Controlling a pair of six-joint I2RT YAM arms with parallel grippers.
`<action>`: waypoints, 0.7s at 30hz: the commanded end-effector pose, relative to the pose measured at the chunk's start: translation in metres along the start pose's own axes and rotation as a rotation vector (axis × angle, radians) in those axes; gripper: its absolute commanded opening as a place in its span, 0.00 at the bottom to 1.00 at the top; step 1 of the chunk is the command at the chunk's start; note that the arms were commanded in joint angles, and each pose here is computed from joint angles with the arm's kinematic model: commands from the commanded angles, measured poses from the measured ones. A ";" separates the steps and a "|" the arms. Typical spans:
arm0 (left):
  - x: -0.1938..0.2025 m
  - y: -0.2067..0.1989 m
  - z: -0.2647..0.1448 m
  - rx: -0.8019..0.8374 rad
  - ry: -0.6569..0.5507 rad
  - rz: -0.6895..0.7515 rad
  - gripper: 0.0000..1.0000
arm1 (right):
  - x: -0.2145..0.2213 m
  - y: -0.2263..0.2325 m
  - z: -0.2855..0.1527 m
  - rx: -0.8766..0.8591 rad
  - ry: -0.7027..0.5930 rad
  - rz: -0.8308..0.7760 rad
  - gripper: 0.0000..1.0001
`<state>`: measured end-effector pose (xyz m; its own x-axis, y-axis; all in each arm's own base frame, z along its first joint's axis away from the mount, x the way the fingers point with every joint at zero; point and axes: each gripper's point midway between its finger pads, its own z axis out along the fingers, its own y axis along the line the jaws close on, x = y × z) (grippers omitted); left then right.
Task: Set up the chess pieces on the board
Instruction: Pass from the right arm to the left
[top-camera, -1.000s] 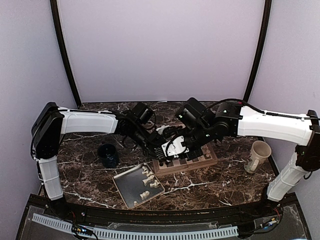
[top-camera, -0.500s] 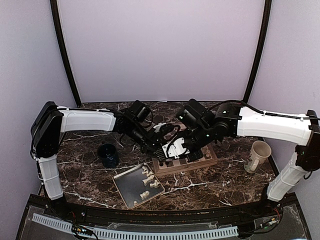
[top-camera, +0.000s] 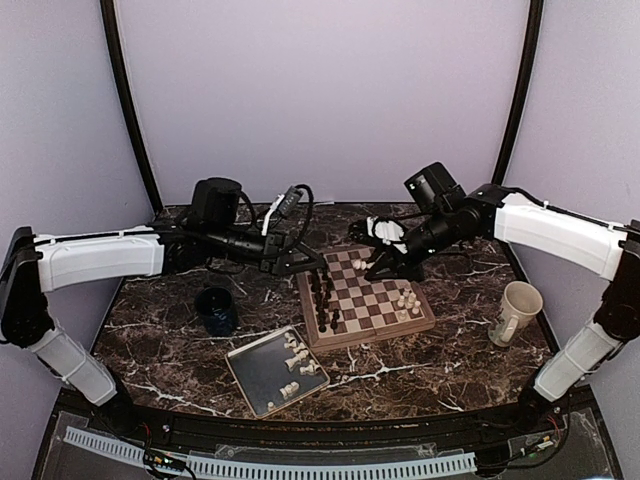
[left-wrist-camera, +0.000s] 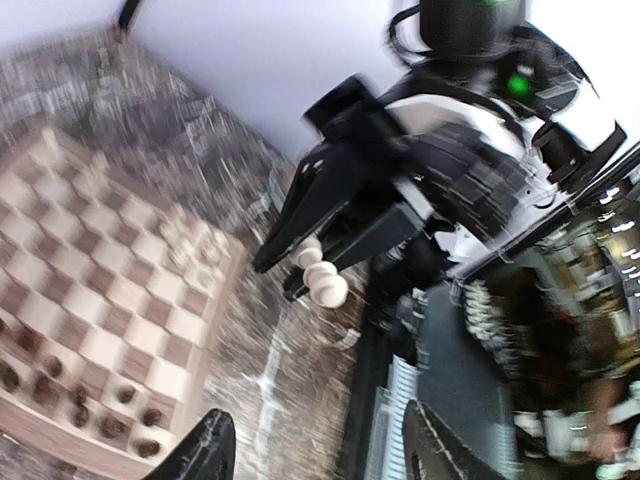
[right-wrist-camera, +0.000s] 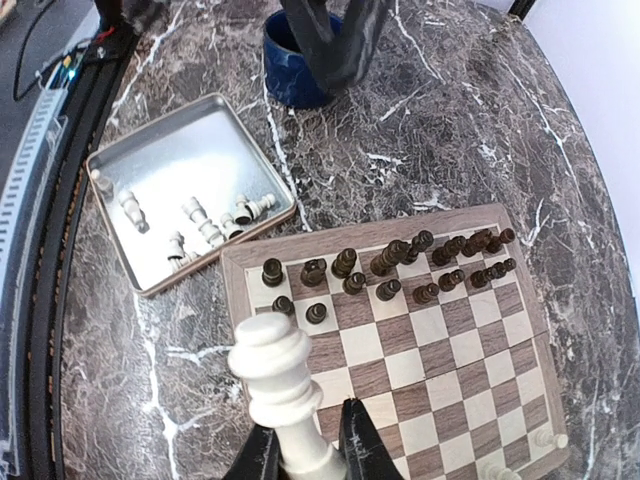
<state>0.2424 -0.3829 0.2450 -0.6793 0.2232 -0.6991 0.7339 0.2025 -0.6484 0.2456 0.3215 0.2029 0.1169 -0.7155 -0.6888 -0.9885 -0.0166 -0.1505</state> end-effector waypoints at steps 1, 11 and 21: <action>-0.050 -0.019 -0.016 -0.175 -0.294 0.435 0.61 | -0.022 0.000 -0.014 -0.091 -0.189 0.147 0.05; -0.058 -0.035 0.028 -0.168 -0.259 0.614 0.62 | -0.027 -0.007 -0.021 -0.142 -0.260 0.239 0.06; -0.069 -0.033 0.047 -0.137 -0.240 0.612 0.52 | -0.027 -0.007 -0.021 -0.150 -0.264 0.246 0.07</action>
<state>0.2639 -0.4445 0.2818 -0.1550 0.1447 -0.9773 0.9625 0.2452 -0.1163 0.2457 0.3243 0.2335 -0.1205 -0.5288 -0.8402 -0.9917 0.0254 0.1263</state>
